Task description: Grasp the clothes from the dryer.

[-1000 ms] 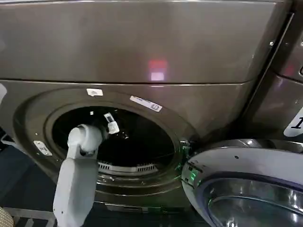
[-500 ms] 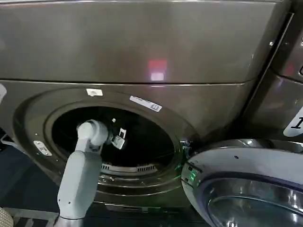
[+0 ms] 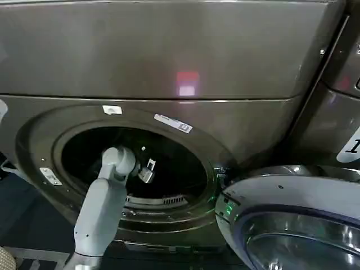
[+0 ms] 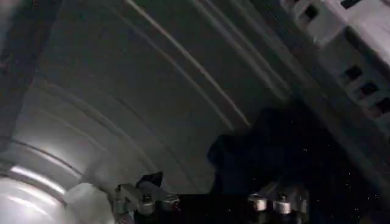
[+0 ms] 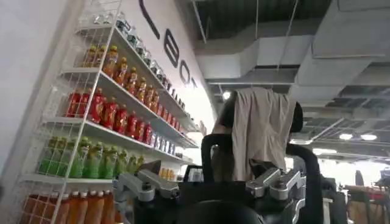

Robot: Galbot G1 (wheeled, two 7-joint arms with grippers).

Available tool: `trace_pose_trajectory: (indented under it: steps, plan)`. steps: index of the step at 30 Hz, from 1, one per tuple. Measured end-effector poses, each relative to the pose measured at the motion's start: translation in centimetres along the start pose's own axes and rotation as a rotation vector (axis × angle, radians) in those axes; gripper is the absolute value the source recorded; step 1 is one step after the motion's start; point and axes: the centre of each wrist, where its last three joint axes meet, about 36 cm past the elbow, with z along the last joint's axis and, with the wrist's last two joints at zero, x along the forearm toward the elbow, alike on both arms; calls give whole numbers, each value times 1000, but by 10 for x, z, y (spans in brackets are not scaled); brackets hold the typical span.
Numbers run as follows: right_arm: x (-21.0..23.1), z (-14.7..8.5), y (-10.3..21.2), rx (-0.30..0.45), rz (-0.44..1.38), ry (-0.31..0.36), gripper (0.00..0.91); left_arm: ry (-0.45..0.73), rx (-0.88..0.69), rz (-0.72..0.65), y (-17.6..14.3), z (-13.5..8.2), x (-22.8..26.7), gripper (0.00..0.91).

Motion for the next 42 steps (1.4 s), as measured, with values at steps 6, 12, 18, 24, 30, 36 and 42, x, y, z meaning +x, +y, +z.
trace_pose_trajectory:
  steps: [6, 12, 18, 24, 30, 36, 42]
  plan:
    - [0, 0, 1, 10, -2, -2, 907, -7, 47, 27, -6, 6, -11, 907]
    - [-1, 2, 4, 14, -7, -1, 907, -5, 85, 49, -11, 14, -18, 375]
    - [-1, 3, 4, 16, -7, 1, 907, -1, 97, 49, -9, 17, -18, 0]
    - [-1, 4, 4, 19, -7, 1, 907, -11, 121, 46, -8, 18, -18, 0]
    - [-1, 6, 4, 20, -7, 2, 907, -47, 172, 55, -13, 23, -27, 0]
    - [-1, 7, 5, 19, -8, 3, 907, -70, 214, 44, -16, 26, -28, 0]
    - [-1, 8, 6, 20, -12, 7, 907, -106, 263, -21, -12, 28, -26, 0]
